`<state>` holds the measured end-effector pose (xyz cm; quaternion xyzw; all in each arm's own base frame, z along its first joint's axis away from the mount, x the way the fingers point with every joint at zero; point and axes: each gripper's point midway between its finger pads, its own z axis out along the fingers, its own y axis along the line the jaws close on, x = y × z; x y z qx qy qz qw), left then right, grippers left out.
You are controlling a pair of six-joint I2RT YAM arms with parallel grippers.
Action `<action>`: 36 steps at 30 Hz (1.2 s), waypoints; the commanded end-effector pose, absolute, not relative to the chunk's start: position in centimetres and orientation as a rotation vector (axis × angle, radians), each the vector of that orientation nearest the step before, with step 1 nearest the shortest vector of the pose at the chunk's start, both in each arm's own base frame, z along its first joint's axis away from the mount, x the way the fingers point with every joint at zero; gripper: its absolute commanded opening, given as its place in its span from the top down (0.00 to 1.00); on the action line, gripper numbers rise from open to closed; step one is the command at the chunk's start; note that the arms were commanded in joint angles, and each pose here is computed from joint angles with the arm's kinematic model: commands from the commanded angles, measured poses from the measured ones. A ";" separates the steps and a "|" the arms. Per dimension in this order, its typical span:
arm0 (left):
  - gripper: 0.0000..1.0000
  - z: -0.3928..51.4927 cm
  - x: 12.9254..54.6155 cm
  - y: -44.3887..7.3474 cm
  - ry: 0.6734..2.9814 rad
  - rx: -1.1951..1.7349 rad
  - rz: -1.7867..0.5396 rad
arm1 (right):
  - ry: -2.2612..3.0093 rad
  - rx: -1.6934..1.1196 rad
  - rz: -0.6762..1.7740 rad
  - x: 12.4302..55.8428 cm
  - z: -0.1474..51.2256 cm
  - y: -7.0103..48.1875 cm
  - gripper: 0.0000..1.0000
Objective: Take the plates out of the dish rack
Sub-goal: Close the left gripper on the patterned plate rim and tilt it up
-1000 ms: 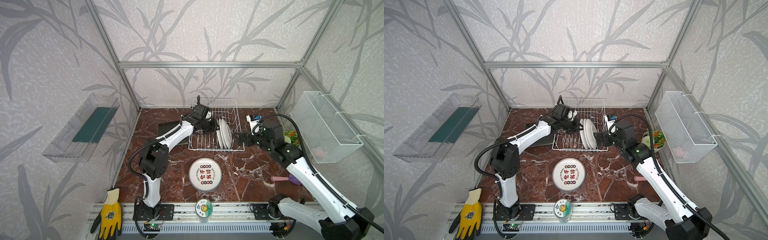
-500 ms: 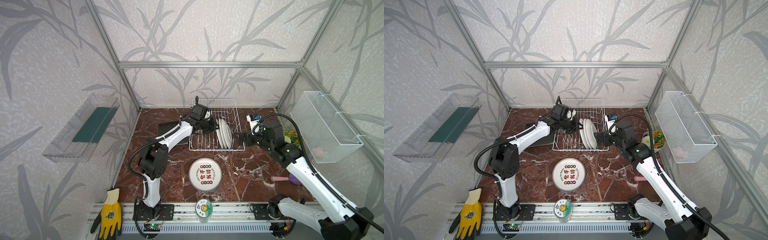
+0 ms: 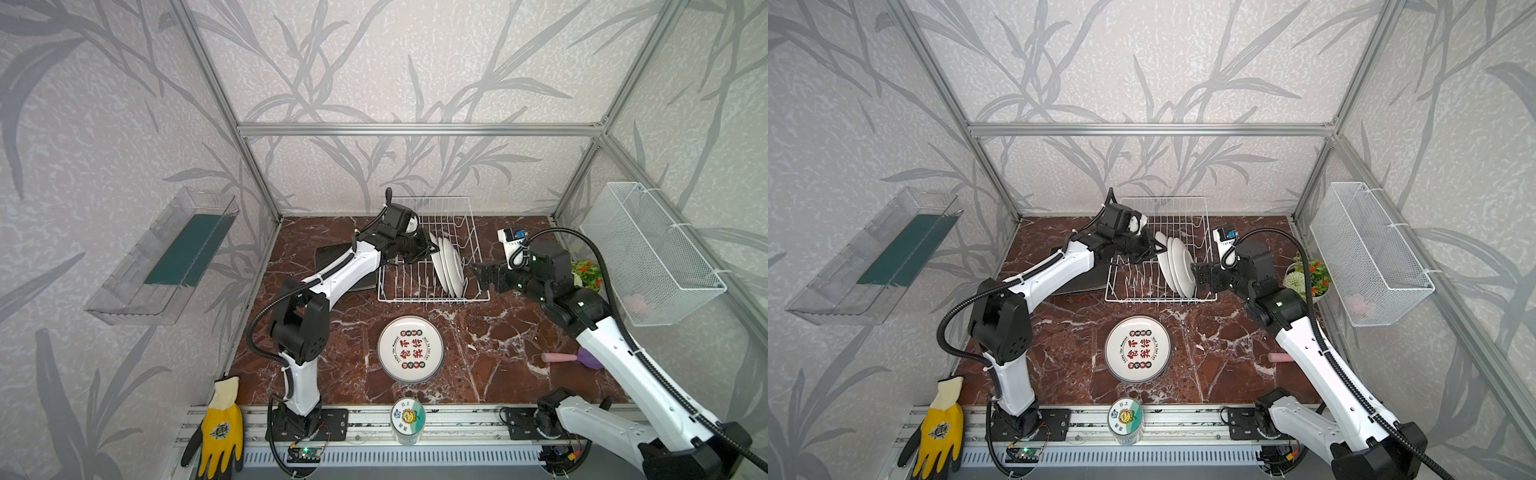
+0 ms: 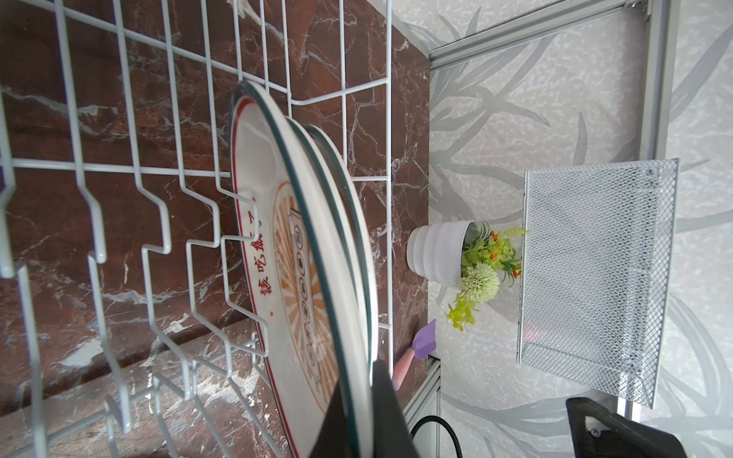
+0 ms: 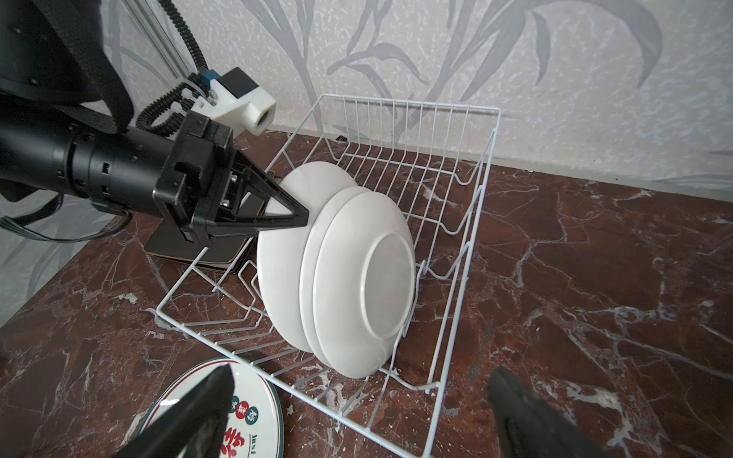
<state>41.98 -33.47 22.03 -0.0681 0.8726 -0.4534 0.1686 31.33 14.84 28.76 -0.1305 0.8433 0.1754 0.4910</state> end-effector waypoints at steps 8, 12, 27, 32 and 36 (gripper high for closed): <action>1.00 28.9 41.6 -32.0 2.344 -0.138 -1.308 | 2.045 -0.298 0.421 31.0 28.9 14.4 0.01; 1.00 29.3 41.6 -31.4 2.334 -0.145 -1.299 | 2.047 -0.291 0.427 30.9 28.8 14.4 0.01; 1.00 31.2 41.7 -29.3 2.275 -0.160 -1.265 | 2.040 -0.260 0.462 30.9 28.6 14.5 0.01; 1.00 31.6 41.6 -28.9 2.270 -0.147 -1.242 | 2.039 -0.253 0.471 30.8 28.7 14.6 0.01; 1.00 32.2 41.5 -28.1 2.259 -0.135 -1.199 | 2.030 -0.248 0.482 30.7 29.0 14.6 0.01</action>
